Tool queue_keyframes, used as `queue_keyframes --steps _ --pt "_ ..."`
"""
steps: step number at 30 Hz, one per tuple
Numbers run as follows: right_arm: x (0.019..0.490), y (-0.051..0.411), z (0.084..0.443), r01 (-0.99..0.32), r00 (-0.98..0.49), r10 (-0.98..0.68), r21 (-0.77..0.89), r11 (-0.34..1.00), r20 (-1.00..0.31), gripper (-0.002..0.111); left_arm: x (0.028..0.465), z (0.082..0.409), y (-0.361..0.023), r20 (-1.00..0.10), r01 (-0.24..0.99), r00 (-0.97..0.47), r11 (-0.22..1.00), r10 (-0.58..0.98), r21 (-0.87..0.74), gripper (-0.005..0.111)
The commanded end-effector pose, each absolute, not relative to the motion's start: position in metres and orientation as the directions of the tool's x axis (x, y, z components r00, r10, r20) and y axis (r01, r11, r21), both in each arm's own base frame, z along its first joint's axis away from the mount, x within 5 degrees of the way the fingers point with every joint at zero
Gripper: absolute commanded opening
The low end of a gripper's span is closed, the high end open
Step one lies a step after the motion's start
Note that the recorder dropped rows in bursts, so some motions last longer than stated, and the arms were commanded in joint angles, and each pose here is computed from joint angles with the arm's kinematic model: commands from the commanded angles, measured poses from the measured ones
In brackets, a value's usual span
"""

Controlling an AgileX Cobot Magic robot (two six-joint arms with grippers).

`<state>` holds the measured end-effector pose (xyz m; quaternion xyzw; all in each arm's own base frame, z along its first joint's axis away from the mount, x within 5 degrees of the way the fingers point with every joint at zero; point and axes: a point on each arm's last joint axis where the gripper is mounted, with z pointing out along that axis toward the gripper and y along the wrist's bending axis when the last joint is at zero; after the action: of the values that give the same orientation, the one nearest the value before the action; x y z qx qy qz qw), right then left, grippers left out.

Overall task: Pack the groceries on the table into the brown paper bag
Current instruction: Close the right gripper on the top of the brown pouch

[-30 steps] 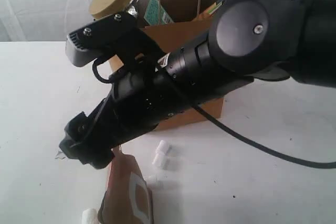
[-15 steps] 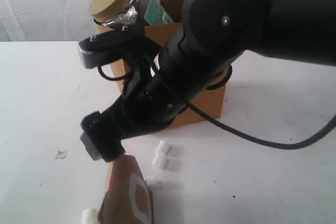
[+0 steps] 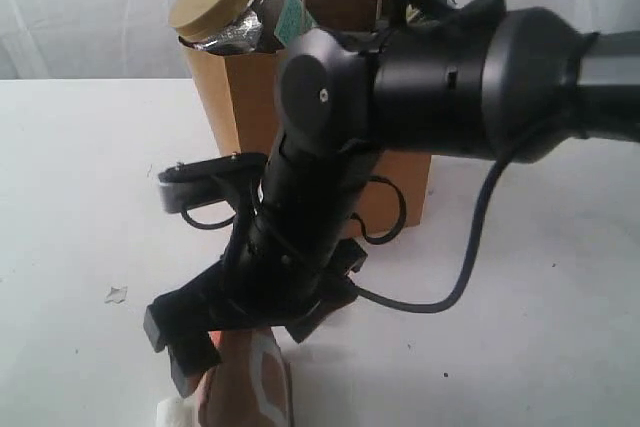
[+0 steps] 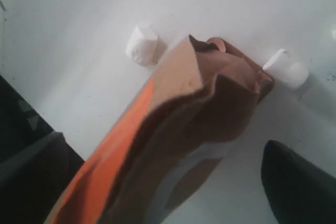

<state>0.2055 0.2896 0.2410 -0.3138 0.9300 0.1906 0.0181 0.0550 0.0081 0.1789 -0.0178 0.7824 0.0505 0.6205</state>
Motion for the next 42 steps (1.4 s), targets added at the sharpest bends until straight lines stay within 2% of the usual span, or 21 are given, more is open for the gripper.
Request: queue_keyframes --steps 1,9,18,23,26,27,29,31,33,35,37,42 --pt "0.207 0.292 0.228 -0.581 -0.805 -0.585 0.338 0.741 -0.101 0.092 0.055 0.179 0.008 -0.974 -0.091 -0.224 0.994 0.033 0.054 0.0" --pt "0.213 0.299 0.196 -0.549 -0.82 -0.572 0.322 0.771 -0.025 0.092 0.055 0.179 0.008 -0.974 -0.091 -0.224 0.994 0.033 0.054 0.0" --pt "0.214 0.301 0.185 -0.538 -0.822 -0.57 0.318 0.781 0.009 0.088 0.055 0.179 0.008 -0.974 -0.091 -0.224 0.994 0.033 0.054 0.0" --pt "0.212 0.299 0.185 -0.531 -0.821 -0.57 0.315 0.787 0.04 0.074 0.055 0.179 0.008 -0.974 -0.091 -0.224 0.994 0.033 0.054 0.0" --pt "0.211 0.298 0.185 -0.531 -0.816 -0.574 0.314 0.787 0.06 0.06 0.055 0.179 0.008 -0.974 -0.091 -0.224 0.994 0.033 0.054 0.0" --pt "0.21 0.297 0.185 -0.532 -0.814 -0.577 0.313 0.787 0.069 0.049 0.055 0.179 0.008 -0.974 -0.091 -0.224 0.994 0.033 0.054 0.0" --pt "0.209 0.297 0.185 -0.531 -0.812 -0.578 0.314 0.787 0.077 0.037 0.055 0.179 0.008 -0.974 -0.091 -0.224 0.994 0.033 0.054 0.0" --pt "0.208 0.296 0.185 -0.531 -0.808 -0.581 0.313 0.788 0.093 0.016 0.055 0.179 0.008 -0.974 -0.091 -0.224 0.994 0.033 0.054 0.0" --pt "0.207 0.296 0.186 -0.531 -0.806 -0.583 0.312 0.788 0.101 0.007 0.055 0.179 0.008 -0.974 -0.091 -0.224 0.994 0.033 0.054 0.0" --pt "0.206 0.295 0.186 -0.532 -0.8 -0.587 0.311 0.788 0.119 0.001 0.055 0.179 0.008 -0.974 -0.091 -0.224 0.994 0.033 0.054 0.0" --pt "0.205 0.294 0.196 -0.553 -0.775 -0.613 0.306 0.775 0.152 0.0 0.055 0.179 0.008 -0.974 -0.091 -0.224 0.994 0.033 0.054 0.0" --pt "0.212 0.297 0.221 -0.614 -0.751 -0.657 0.3 0.73 0.06 0.0 0.055 0.179 0.008 -0.974 -0.091 -0.224 0.994 0.033 0.054 0.0"
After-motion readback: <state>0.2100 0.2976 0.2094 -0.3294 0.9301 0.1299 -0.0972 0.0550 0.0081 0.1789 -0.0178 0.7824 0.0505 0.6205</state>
